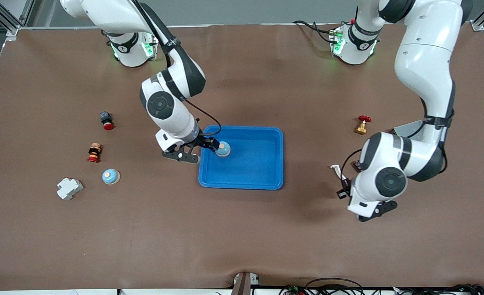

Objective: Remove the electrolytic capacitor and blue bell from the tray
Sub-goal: 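Carry the capacitor toward the arch while the right gripper reaches the second bell, then grasp the bell with the right gripper while the left gripper lowers the capacitor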

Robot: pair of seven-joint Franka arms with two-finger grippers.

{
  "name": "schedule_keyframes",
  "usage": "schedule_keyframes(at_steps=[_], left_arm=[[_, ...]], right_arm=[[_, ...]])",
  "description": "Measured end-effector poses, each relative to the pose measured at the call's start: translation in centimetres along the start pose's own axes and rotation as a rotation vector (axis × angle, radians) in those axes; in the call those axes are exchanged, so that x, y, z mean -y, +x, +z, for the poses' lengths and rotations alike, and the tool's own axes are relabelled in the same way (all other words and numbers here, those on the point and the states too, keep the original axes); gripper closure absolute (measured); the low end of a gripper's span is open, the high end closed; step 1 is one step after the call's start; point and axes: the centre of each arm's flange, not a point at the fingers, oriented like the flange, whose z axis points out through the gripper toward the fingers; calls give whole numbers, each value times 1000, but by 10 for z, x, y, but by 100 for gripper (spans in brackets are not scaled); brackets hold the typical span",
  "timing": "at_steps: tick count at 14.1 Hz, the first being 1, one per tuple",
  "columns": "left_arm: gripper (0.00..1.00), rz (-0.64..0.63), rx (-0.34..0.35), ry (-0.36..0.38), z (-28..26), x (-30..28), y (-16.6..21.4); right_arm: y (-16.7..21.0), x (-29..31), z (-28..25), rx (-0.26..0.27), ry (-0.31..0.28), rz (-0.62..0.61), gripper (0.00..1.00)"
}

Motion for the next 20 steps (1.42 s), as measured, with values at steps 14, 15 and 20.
schedule_keyframes(at_steps=[14, 15, 20], left_arm=[[70, 286, -171, -64, 41, 130, 89], [70, 287, -172, -65, 42, 130, 89], [70, 294, -186, -72, 41, 124, 89]], right_arm=[[-12, 41, 79, 13, -78, -71, 0], [-11, 41, 81, 10, -84, -76, 0], [-11, 40, 89, 11, -90, -78, 0]])
